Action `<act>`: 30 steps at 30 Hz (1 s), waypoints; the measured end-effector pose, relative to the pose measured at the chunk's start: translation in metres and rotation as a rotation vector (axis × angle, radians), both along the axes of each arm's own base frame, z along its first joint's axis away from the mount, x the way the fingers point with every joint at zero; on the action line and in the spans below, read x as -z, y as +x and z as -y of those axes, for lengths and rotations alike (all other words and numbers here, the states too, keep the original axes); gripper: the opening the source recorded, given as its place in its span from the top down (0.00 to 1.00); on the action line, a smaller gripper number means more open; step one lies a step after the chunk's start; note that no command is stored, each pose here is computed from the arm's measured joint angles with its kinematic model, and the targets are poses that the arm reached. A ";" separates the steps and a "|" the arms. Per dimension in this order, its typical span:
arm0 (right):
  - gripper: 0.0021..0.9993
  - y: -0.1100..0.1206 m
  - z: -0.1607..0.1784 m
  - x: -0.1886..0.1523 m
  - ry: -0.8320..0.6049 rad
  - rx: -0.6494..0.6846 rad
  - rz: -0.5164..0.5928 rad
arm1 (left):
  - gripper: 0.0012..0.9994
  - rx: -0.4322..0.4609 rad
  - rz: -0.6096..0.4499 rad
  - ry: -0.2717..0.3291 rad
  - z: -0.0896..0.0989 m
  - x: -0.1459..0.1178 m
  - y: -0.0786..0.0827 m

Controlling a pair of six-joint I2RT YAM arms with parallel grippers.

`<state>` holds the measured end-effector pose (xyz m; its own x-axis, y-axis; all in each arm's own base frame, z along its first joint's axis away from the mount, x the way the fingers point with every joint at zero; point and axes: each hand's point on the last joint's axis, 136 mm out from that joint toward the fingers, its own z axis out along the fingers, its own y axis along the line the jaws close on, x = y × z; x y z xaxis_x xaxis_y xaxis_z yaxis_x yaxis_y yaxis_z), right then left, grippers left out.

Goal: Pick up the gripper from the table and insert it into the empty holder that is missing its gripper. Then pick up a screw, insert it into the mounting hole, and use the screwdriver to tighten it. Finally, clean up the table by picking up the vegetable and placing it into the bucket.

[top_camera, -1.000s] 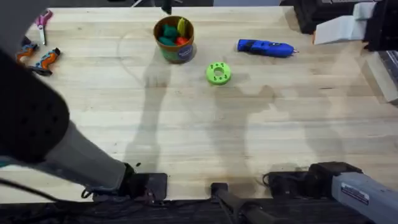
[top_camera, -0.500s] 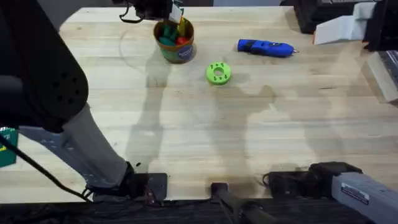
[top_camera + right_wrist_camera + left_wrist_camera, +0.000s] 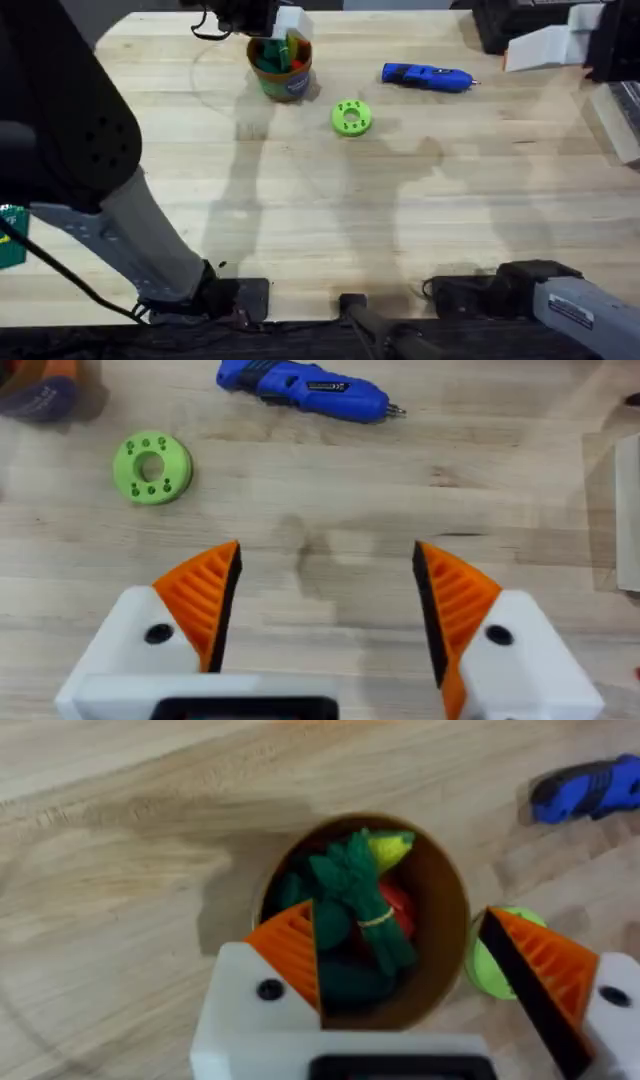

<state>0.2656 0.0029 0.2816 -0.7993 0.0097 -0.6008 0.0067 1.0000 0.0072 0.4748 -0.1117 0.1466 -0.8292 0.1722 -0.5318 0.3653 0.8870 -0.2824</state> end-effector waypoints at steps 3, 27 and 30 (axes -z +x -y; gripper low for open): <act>0.06 0.000 0.000 0.000 0.000 0.000 0.000 | 0.01 -0.005 -0.022 0.002 -0.003 -0.004 -0.004; 0.03 0.000 0.000 0.000 0.000 0.000 0.000 | 0.01 -0.161 -0.003 0.198 -0.100 -0.148 -0.153; 0.03 0.000 0.000 0.000 0.000 0.000 0.000 | 0.01 -0.158 0.023 0.202 -0.099 -0.161 -0.171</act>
<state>0.2656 0.0030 0.2816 -0.7993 0.0097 -0.6008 0.0066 1.0000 0.0074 0.3035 -0.0130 0.3075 -0.8425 0.1461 -0.5185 0.2222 0.9711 -0.0874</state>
